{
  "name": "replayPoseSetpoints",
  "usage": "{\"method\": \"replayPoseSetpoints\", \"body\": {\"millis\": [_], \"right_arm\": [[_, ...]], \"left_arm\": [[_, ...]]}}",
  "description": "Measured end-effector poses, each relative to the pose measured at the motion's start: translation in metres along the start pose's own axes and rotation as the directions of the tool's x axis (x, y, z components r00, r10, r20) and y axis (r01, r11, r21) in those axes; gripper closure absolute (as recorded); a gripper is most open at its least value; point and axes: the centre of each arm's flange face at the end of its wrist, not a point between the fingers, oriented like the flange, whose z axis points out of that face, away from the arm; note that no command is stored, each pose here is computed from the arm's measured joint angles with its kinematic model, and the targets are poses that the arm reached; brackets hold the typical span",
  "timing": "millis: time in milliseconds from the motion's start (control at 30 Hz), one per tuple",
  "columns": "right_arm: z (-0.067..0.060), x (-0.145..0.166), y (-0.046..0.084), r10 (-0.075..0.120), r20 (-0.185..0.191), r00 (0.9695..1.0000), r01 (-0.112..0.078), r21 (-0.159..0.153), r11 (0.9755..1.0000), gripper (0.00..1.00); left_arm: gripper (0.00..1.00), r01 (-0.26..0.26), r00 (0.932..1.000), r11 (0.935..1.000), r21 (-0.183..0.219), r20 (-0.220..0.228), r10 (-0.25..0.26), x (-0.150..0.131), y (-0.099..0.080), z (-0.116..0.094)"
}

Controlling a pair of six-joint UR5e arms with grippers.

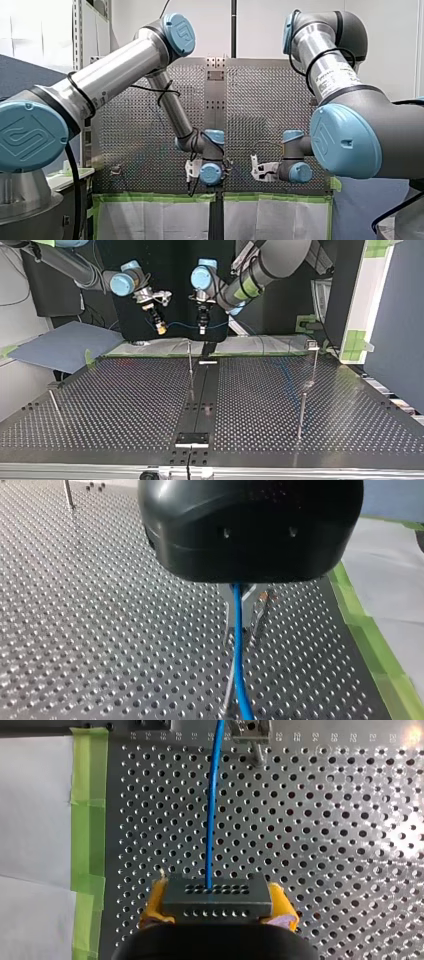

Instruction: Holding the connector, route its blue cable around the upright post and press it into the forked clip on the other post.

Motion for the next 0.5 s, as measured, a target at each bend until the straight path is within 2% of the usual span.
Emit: {"method": "replayPoseSetpoints", "body": {"millis": [167, 500], "right_arm": [[0.002, 0.002, 0.006, 0.007, -0.006, 1.0, -0.007, -0.007, 1.0, 1.0], [0.008, 0.008, 0.019, 0.013, -0.022, 0.9997, -0.014, -0.02, 0.9997, 1.0]], "left_arm": [[1.0, 0.003, 1.0, 0.9999, 0.013, 0.007, -0.003, -0.002, -0.007, -0.001], [1.0, 0.011, 0.9998, 0.9996, 0.025, 0.014, -0.011, -0.006, -0.011, 0.006]]}}
